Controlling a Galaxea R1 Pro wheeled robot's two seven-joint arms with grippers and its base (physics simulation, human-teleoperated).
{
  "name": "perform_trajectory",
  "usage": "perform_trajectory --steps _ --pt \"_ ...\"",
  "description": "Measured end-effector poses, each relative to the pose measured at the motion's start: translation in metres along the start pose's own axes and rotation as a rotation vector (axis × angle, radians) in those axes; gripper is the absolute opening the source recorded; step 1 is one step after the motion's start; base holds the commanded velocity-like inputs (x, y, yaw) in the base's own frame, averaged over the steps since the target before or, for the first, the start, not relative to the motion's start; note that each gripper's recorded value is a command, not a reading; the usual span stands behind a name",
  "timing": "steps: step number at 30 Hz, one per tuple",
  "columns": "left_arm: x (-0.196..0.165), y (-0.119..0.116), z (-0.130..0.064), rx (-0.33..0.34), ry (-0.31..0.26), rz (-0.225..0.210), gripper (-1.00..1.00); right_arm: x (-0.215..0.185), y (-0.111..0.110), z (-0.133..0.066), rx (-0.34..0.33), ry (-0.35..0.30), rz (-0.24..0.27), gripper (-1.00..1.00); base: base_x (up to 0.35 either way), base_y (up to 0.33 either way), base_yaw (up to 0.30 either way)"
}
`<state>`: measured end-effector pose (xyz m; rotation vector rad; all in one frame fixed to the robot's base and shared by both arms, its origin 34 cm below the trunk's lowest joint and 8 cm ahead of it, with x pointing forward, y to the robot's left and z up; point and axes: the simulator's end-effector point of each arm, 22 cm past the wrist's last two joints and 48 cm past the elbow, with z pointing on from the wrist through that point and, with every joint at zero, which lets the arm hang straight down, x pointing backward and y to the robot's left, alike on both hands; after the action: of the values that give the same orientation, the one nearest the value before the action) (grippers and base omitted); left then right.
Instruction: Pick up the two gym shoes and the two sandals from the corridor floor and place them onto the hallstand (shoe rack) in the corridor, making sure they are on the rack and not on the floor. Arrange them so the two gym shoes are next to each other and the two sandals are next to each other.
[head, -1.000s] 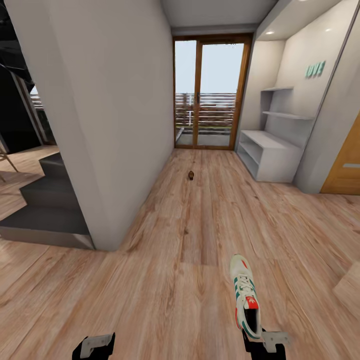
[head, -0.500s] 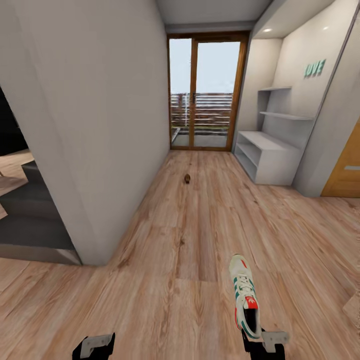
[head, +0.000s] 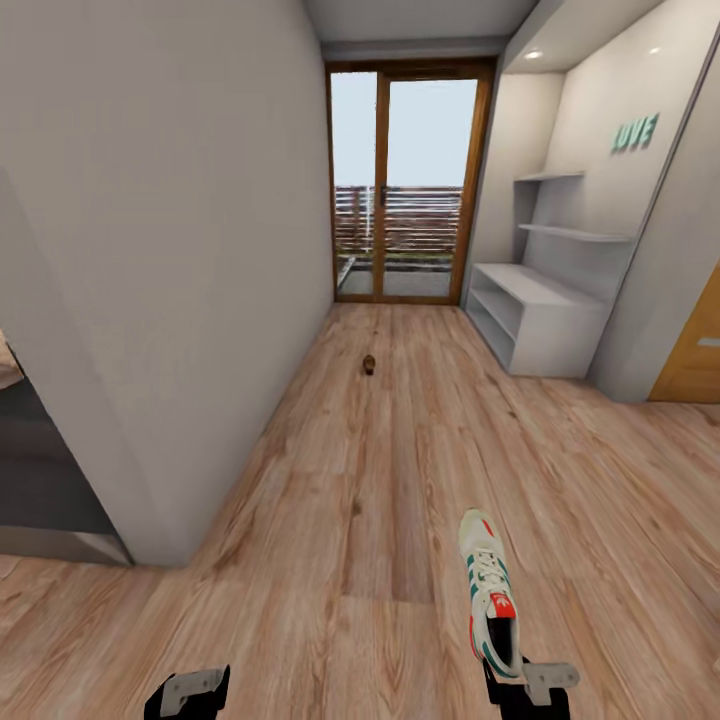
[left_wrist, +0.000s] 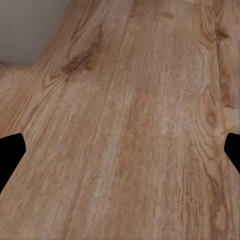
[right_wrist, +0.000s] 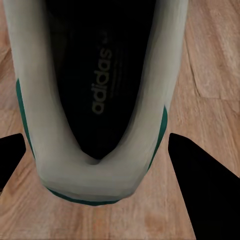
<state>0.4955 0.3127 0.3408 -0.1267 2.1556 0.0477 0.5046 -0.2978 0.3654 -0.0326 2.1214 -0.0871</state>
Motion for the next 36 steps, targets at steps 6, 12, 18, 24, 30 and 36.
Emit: perform_trajectory --steps 6,12,18,24,30,36 --pt "0.0 -0.0001 0.0 0.0 -0.001 0.001 1.0 0.0001 0.0002 0.0 0.0 0.0 0.0 -1.0 0.34 -0.003 0.0" --pt "-0.0002 -0.0001 0.0 0.0 -0.001 0.0 1.0 0.0001 0.0002 0.0 0.0 0.0 0.0 -1.0 0.34 0.0 0.0" --pt "-0.0001 -0.0004 0.0 0.001 -0.001 0.001 1.0 0.0001 -0.0002 0.0 0.0 0.0 0.0 -1.0 0.339 0.0 0.0" --pt "-0.0001 -0.0004 0.0 0.001 -0.001 0.001 1.0 0.0001 -0.0006 0.0 0.0 0.0 -0.001 -1.0 0.339 0.0 0.0" --pt "0.0 0.0 -0.0001 0.0 -0.001 0.0 1.0 0.0001 -0.0007 0.0 0.001 0.0 -0.001 -1.0 0.34 0.0 0.0" --pt "0.0002 -0.0001 -0.0001 0.0 0.0 0.001 1.0 0.0001 -0.0007 0.0 0.001 0.0 -0.001 -1.0 0.34 0.0 0.0"
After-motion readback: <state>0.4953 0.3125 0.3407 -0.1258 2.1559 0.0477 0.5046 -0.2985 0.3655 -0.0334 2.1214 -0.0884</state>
